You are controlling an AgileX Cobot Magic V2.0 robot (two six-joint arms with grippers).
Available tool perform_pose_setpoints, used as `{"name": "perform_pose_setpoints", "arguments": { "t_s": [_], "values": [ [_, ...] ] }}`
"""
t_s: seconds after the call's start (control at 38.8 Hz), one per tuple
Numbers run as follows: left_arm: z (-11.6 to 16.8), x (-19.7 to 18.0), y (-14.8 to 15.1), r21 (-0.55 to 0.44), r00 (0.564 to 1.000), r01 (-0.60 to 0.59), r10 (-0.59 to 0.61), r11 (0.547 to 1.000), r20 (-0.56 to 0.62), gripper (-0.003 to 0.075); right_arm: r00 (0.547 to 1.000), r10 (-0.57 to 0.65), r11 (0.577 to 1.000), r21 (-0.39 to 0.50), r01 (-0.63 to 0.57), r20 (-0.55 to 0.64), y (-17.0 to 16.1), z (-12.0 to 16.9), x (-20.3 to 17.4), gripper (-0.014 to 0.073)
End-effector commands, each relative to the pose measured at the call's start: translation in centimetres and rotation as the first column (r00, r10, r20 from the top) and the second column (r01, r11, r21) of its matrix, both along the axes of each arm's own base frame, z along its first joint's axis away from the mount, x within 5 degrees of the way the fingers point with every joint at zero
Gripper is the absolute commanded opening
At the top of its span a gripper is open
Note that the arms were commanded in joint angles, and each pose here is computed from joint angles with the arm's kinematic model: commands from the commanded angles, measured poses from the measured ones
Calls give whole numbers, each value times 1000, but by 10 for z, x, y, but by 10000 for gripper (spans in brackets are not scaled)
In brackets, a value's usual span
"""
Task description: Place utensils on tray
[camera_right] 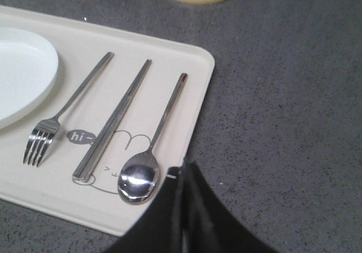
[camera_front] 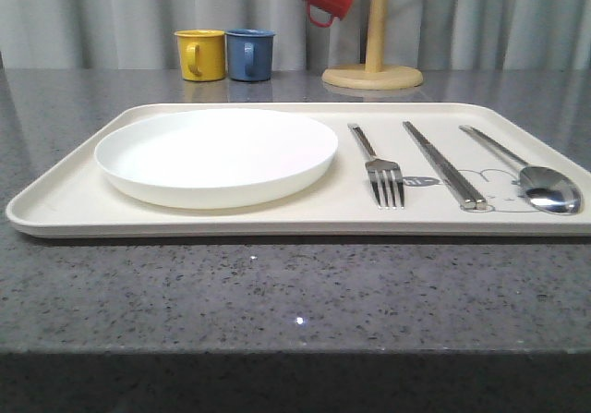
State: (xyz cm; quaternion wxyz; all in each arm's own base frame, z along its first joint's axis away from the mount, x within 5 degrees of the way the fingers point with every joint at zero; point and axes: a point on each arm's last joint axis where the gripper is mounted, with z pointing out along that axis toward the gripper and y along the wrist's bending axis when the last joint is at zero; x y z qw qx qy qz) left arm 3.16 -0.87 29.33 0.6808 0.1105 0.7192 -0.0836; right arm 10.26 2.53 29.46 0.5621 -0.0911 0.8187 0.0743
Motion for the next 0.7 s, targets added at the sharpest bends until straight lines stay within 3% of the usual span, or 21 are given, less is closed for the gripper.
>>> {"name": "perform_pose_setpoints", "arguments": {
  "t_s": [0.0,0.13,0.67],
  "values": [
    [16,-1,0,-43,996,4,0,999,94,-18,970,-3,999,35,-5,243,-6,2,-21,-69],
    [16,-1,0,-43,996,4,0,999,94,-18,932,-12,998,65,-12,361,-11,5,-43,-69],
    [16,-1,0,-43,996,4,0,999,94,-18,931,-13,998,66,-12,365,-12,4,-46,-69]
  ]
}}
